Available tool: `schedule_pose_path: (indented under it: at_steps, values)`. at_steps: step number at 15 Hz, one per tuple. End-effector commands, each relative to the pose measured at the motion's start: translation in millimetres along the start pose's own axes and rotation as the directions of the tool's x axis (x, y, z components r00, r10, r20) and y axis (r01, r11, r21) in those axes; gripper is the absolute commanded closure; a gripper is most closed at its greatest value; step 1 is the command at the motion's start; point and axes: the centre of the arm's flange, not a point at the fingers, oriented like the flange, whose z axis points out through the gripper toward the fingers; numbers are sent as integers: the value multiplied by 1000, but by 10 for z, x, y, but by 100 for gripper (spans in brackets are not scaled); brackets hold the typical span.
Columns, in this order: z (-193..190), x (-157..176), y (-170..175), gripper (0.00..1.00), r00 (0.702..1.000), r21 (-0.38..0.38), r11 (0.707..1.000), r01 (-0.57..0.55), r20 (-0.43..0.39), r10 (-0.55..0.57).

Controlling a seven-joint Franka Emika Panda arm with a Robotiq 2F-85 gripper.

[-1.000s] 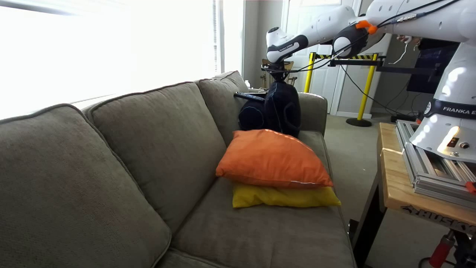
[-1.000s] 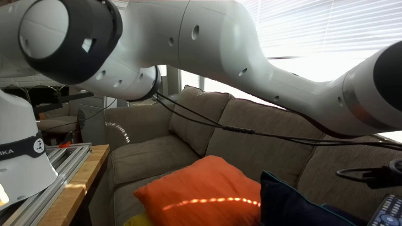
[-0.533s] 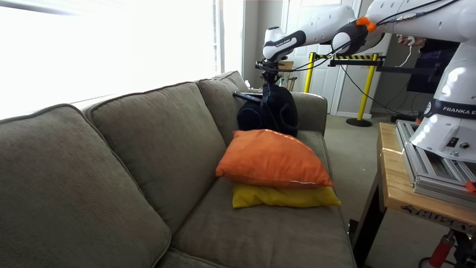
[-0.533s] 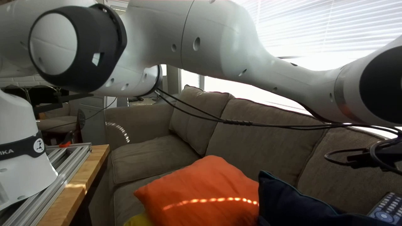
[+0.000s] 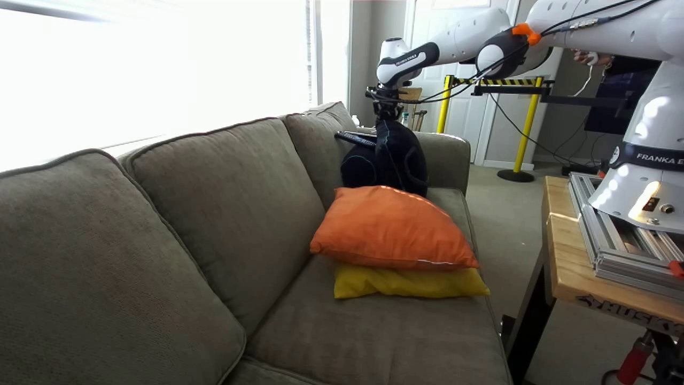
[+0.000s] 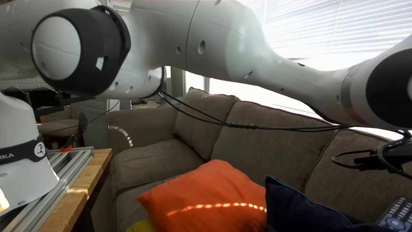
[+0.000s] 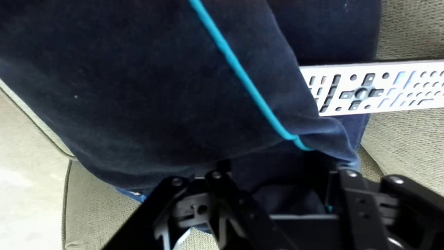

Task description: Move the blue pillow to the right.

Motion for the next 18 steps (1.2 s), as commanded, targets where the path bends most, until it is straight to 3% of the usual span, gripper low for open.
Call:
schedule_pose_path:
  at_steps: [1, 3, 11, 18]
  values:
    - [228, 148, -700, 9, 999, 40, 999, 13, 29, -14]
    - [196, 154, -711, 0, 1000, 57, 998, 13, 23, -14]
    - [-230, -2, -994, 0, 997, 223, 971, 83, -13, -82]
    - [-782, -212, -1096, 0, 979, 296, 939, 177, 49, -200]
